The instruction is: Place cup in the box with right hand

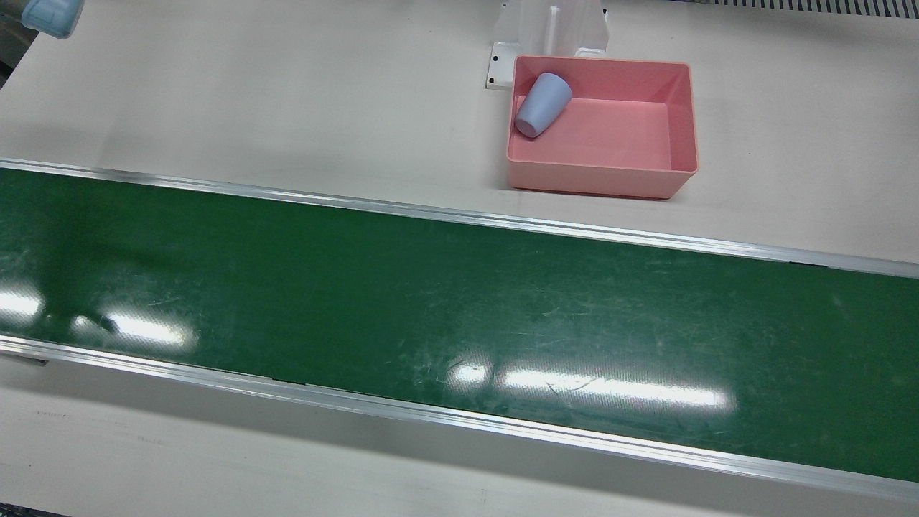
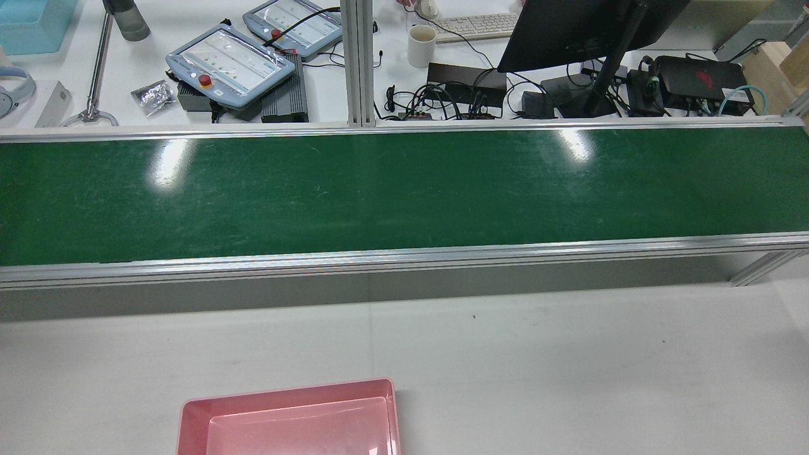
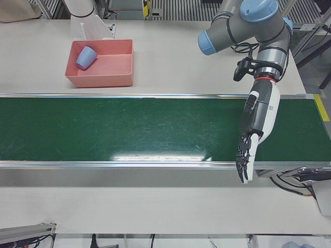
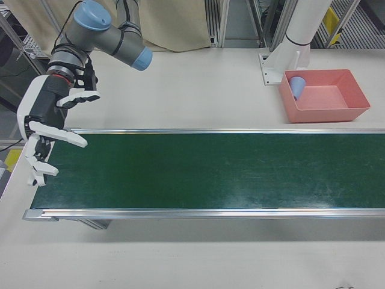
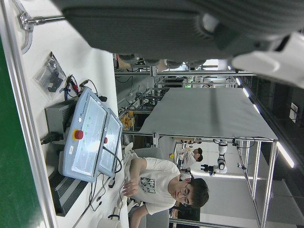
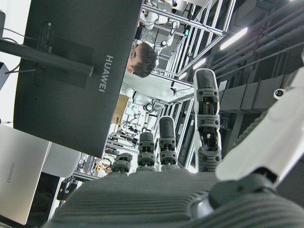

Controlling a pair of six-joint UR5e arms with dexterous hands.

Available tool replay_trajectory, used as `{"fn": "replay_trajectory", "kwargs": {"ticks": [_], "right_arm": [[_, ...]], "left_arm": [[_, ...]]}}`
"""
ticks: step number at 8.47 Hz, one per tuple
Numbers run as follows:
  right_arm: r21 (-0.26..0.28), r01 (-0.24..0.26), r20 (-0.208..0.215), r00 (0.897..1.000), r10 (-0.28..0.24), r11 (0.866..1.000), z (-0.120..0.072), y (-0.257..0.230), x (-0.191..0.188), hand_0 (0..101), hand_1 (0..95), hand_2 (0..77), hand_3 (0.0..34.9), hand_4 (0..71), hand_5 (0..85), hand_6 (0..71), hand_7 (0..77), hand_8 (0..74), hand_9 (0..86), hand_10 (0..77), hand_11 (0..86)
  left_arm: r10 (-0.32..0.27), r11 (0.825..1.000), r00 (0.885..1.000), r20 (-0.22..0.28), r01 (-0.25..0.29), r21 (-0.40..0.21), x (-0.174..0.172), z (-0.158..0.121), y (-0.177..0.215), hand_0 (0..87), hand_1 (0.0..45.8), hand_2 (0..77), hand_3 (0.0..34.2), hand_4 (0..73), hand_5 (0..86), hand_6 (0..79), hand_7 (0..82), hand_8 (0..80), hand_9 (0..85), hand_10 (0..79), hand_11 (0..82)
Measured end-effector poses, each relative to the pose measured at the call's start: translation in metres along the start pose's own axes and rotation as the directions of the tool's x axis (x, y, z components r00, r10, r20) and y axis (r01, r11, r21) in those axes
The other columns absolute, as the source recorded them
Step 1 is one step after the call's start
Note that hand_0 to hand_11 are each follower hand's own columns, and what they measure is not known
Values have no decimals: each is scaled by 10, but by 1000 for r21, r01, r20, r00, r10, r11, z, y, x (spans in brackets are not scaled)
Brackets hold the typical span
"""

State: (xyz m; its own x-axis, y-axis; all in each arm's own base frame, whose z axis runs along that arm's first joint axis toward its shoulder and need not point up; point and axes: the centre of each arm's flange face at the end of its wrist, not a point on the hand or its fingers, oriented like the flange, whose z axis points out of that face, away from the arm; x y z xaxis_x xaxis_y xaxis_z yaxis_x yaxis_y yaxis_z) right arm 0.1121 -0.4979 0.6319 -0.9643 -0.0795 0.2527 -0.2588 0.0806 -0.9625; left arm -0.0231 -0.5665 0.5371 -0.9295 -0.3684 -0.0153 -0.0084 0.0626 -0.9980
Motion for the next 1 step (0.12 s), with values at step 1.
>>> {"fn": "replay_trajectory", "kwargs": {"ticks": [1], "right_arm": [[2,0,2,1000,0,1000,-2,-4,-2,395,11,114,0,518,5,98,420,93,185,27,60]], "left_arm": [[0,1000,1000,0,0,0,0,0,0,0,5,5,0,0,0,0,0,0,5,0,0]]}}
